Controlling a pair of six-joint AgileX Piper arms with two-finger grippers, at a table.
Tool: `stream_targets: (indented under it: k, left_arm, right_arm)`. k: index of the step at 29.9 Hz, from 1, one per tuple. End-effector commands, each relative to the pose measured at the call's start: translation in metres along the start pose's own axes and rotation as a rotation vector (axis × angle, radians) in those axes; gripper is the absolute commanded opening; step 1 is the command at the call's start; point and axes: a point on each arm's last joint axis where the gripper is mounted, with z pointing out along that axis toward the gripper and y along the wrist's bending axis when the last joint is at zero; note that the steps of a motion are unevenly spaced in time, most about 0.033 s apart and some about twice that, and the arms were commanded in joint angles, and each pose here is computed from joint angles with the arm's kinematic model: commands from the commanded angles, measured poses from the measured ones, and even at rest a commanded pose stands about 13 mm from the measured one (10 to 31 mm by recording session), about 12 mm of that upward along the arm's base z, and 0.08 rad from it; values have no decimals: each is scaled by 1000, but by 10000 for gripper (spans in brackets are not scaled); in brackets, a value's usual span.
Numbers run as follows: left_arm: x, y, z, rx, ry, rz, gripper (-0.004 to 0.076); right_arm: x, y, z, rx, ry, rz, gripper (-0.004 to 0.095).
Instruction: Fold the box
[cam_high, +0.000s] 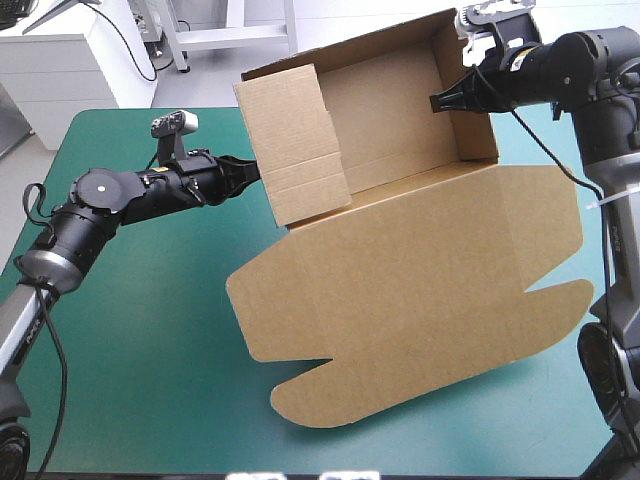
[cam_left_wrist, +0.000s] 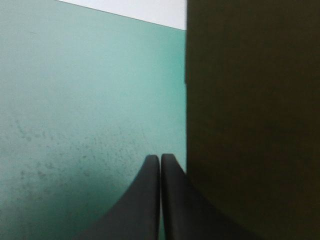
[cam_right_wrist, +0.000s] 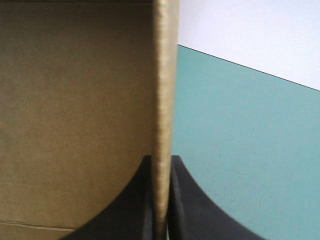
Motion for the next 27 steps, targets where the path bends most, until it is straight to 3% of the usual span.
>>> stream_targets:
  k: [1, 13, 20, 23, 27]
  left_arm:
    - [-10, -24, -16, 80, -75, -24, -8]
    - [-8, -40, -20, 256, -52, -12, -8]
    - [-9, -40, -20, 259, -72, 59, 0]
    - [-9, -41, -20, 269, -65, 58, 74]
    - [-8, -44, -21, 299, -56, 46, 265]
  right_arm:
    - [-12, 1, -29, 19, -132, 5, -2]
    - [-7, -5, -13, 57, -68, 23, -2]
    - [-7, -6, -11, 63, -61, 22, -2]
    - [-7, -6, -11, 63, -61, 22, -2]
    - [-7, -6, -11, 63, -61, 22, -2]
